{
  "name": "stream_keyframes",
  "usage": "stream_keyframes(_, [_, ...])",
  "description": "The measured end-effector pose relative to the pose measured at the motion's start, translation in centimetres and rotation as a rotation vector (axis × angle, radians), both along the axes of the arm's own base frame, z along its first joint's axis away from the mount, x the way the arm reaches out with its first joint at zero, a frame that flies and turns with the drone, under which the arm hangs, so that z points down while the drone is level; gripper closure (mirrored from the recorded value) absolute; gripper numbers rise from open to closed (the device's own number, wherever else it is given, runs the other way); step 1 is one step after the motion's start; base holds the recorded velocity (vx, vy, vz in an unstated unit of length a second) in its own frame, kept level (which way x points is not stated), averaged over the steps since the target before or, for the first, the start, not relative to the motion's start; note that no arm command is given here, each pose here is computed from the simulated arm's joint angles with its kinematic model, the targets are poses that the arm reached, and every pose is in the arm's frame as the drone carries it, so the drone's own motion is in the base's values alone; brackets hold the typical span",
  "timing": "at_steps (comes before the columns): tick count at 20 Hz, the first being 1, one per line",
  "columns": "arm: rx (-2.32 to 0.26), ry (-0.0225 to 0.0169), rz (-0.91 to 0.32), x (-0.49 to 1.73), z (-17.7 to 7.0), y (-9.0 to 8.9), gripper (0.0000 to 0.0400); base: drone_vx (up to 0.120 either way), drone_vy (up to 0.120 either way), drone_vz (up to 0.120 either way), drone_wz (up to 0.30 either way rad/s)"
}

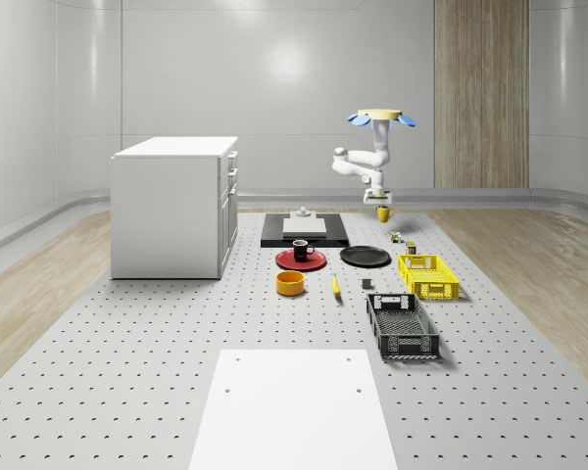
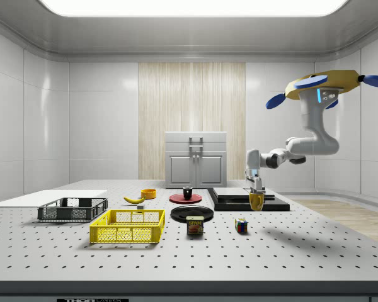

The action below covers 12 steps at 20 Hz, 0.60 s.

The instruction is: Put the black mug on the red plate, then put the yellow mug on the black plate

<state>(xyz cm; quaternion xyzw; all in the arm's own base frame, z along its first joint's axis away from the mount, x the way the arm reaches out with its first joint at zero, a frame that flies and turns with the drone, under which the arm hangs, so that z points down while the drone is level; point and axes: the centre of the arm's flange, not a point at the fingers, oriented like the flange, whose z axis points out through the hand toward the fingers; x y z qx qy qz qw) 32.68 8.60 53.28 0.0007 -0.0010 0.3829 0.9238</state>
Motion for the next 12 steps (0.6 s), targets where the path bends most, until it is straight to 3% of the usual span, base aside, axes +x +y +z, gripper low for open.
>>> stream_keyframes(12, [0.000,0.0000,0.000,0.00,-0.01,0.00,0.0290,0.120,-0.120,0.000,0.000])
